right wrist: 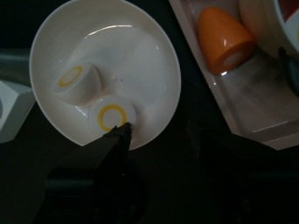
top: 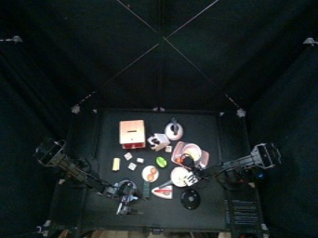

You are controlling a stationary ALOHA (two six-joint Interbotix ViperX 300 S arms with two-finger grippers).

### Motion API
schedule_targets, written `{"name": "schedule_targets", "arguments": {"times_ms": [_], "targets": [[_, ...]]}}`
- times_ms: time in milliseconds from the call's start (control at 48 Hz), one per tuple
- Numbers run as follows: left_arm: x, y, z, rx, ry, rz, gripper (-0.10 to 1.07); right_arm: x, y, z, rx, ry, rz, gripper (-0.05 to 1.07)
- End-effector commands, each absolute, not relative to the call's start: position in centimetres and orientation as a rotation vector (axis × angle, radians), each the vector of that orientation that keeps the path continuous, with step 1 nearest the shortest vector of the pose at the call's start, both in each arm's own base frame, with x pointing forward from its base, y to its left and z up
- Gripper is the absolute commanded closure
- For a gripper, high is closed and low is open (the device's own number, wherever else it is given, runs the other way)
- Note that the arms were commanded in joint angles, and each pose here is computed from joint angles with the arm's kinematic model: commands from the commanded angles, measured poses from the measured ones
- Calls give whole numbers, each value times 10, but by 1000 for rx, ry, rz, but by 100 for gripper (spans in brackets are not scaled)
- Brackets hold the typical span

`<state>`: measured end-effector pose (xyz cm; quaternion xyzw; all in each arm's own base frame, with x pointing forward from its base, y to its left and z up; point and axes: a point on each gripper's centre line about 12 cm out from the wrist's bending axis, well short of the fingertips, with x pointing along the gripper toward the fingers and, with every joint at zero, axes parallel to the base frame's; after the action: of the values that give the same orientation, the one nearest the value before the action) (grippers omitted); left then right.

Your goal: Grab pan

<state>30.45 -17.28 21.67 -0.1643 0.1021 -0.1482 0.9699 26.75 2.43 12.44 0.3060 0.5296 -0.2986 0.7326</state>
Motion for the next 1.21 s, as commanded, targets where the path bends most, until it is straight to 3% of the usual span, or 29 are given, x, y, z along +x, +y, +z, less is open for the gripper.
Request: {"name": "schedule_targets", "arguments": {"times_ms": [0, 312, 521, 688, 1062, 1188], "targets": [[306, -173, 224, -341, 181, -299, -4, 273, 22, 129, 665, 1147, -653, 14], [306, -172, 223, -340, 182, -297, -4, 275, 14, 114, 605, 1179, -683, 15], [306, -172, 223, -340, 183, -297, -4, 274, 17, 106, 608, 1207, -694, 31], [306, -172, 223, -340, 183, -297, -4, 281, 18, 122, 646, 1167, -678, 46], [306, -172, 222, -340, 186, -296, -4, 278, 11, 147, 682, 1107, -681, 49], [305, -171, 222, -341, 186, -295, -4, 275, 14, 152, 702, 1099, -667, 58]]}}
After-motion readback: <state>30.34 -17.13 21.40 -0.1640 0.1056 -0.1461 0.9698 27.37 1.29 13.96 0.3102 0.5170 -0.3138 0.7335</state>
